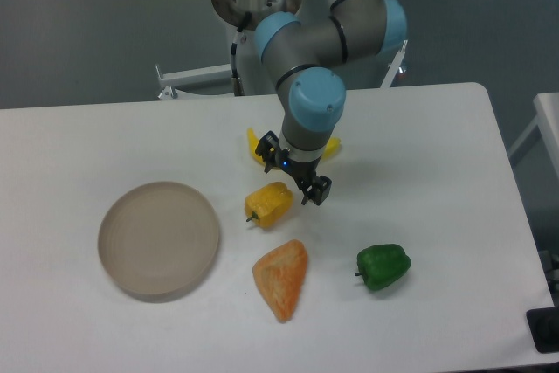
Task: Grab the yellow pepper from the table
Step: 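Move the open gripper over the yellow bell pepper and descend, then close the gripper around the yellow bell pepper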
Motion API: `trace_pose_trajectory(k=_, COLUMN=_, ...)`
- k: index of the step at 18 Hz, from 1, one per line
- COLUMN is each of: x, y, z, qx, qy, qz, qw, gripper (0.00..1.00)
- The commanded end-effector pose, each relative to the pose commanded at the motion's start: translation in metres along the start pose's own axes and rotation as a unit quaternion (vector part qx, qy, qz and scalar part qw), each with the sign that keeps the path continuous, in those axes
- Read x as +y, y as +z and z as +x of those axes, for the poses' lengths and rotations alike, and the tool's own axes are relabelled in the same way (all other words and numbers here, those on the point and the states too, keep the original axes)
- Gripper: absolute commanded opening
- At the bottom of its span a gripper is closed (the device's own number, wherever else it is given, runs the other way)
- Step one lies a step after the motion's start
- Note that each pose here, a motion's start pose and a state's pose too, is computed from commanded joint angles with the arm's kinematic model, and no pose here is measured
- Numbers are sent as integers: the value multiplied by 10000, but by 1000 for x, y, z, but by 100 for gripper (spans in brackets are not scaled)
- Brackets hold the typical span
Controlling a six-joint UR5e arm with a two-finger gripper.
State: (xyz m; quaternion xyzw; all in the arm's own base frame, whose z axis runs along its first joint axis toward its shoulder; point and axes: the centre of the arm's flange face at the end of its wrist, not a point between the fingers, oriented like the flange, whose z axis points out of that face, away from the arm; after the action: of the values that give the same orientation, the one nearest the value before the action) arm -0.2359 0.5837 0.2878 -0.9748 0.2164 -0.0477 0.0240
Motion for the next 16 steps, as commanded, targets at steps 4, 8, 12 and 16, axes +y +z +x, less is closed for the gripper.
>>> trace_pose_trajectory(k=4, x=-4, y=11, z=3, qx=69, qy=-1, qz=-42, qw=10000, gripper=100)
trace_pose_trajectory(k=8, x=-17, y=24, z=5, qx=-2, qy=-107, qz=-6, qw=9999, gripper=100)
trace_pose_trajectory(k=12, x=-14, y=38, z=14, qx=128, qy=-107, qz=-89, qw=9998, gripper=100)
trace_pose_trajectory(k=16, x=-16, y=44, z=13, qx=90, qy=-179, qz=-67, qw=9998, gripper=82)
